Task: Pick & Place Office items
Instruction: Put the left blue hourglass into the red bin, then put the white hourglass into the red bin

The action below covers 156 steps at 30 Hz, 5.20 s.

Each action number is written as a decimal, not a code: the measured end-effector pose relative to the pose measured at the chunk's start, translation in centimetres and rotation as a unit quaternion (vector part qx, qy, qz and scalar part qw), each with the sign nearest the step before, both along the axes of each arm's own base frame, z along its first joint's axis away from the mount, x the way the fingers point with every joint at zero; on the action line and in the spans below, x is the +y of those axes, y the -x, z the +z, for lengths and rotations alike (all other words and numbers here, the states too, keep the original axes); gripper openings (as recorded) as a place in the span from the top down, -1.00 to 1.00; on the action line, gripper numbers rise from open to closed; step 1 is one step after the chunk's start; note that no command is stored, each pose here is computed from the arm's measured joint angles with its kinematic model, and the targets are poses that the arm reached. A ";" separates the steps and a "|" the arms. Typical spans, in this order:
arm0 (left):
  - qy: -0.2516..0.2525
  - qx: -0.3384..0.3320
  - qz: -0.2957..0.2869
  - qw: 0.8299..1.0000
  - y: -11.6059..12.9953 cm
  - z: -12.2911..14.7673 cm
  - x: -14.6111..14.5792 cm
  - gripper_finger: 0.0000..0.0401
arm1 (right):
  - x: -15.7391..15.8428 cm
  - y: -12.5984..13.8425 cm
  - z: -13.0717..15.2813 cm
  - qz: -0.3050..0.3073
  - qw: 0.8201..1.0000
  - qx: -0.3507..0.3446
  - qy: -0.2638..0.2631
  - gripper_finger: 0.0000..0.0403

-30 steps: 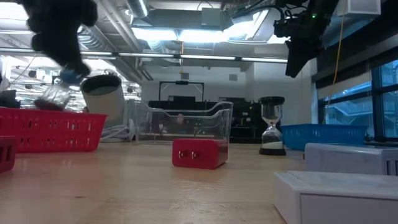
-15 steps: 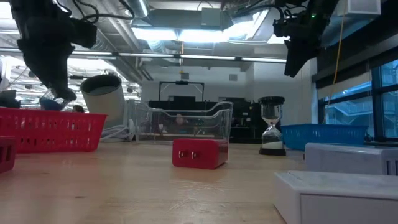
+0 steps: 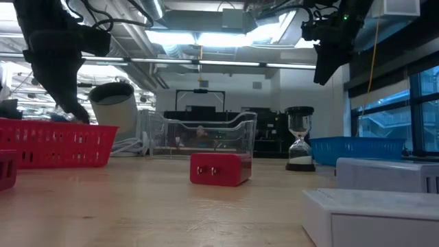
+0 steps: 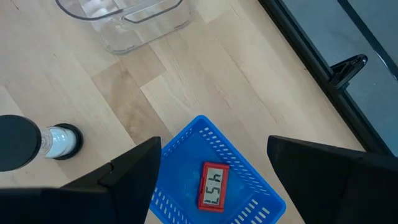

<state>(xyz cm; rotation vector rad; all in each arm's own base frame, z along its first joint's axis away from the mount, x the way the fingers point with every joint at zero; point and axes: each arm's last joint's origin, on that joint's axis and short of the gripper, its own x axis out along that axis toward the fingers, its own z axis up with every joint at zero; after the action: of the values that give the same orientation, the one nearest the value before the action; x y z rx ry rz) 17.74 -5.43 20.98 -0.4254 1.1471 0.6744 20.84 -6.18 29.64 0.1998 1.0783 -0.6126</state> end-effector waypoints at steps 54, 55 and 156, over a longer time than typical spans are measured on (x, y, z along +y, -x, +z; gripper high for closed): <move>-0.266 -0.336 -0.306 0.850 -19.8 0.3 2.7 -0.40 | 8.6 -0.5 -0.5 0.199 0.977 0.008 -0.073 -0.73; -0.269 -0.349 -0.303 0.845 -20.4 -0.4 3.0 -0.40 | 8.6 -0.3 -0.6 0.193 0.978 0.019 -0.076 -0.73; 0.019 0.071 -0.046 0.996 -7.7 3.3 -0.3 -0.08 | 8.5 -0.7 -0.4 0.197 0.979 0.001 -0.045 -0.72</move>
<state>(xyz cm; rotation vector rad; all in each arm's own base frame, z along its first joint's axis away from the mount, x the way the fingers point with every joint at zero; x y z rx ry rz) 25.48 -5.74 24.30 -0.3586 1.3079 0.6108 21.54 2.32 29.27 0.0597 1.1107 -0.2093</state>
